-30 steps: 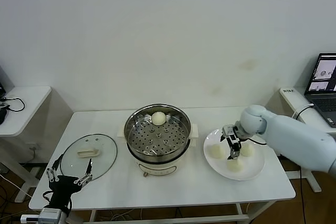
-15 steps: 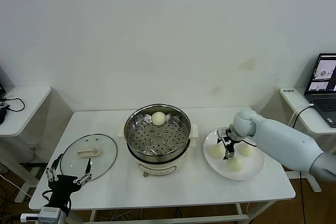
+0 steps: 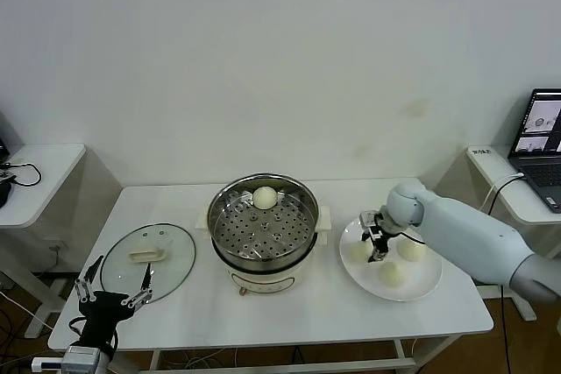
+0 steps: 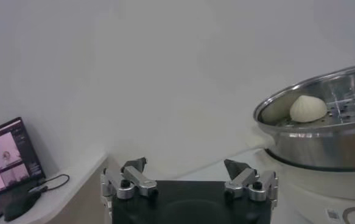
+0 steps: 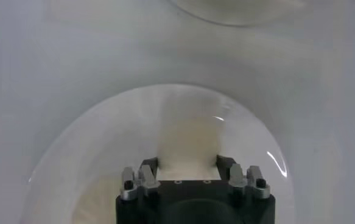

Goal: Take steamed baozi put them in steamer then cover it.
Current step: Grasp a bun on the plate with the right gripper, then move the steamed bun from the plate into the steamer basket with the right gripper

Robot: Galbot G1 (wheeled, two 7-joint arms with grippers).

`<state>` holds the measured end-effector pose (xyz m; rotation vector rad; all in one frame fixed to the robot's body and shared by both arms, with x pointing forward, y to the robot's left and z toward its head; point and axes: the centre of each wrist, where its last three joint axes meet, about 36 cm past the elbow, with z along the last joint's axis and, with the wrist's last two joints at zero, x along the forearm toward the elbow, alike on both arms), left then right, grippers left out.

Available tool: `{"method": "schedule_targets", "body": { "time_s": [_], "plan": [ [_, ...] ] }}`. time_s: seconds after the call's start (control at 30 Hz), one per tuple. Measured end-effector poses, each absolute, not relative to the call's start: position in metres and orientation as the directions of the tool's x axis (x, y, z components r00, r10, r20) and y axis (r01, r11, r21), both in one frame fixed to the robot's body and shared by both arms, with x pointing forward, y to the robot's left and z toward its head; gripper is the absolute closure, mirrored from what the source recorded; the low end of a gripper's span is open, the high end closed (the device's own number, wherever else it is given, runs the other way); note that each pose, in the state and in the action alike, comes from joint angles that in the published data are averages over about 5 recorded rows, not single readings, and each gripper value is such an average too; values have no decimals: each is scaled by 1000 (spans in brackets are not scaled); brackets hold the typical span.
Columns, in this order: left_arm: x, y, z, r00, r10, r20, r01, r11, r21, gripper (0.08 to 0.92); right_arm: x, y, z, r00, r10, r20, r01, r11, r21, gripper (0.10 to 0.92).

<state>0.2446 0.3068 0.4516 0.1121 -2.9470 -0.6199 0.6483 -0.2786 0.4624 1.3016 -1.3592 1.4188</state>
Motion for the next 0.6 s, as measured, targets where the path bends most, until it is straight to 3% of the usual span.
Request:
{"method": "schedule_targets", "body": {
  "time_s": [0.27,0.6],
  "plan": [
    [245,304,454,-991,-86,103,-38,914,403,177,651,-287,500,-211,-127,969,-966,-123,-226,429],
    [249,300,457,-994,-66,91,-24,916,400,177,655,-291,580,-290,-162,943,-946,-104,-308,428]
  ]
}}
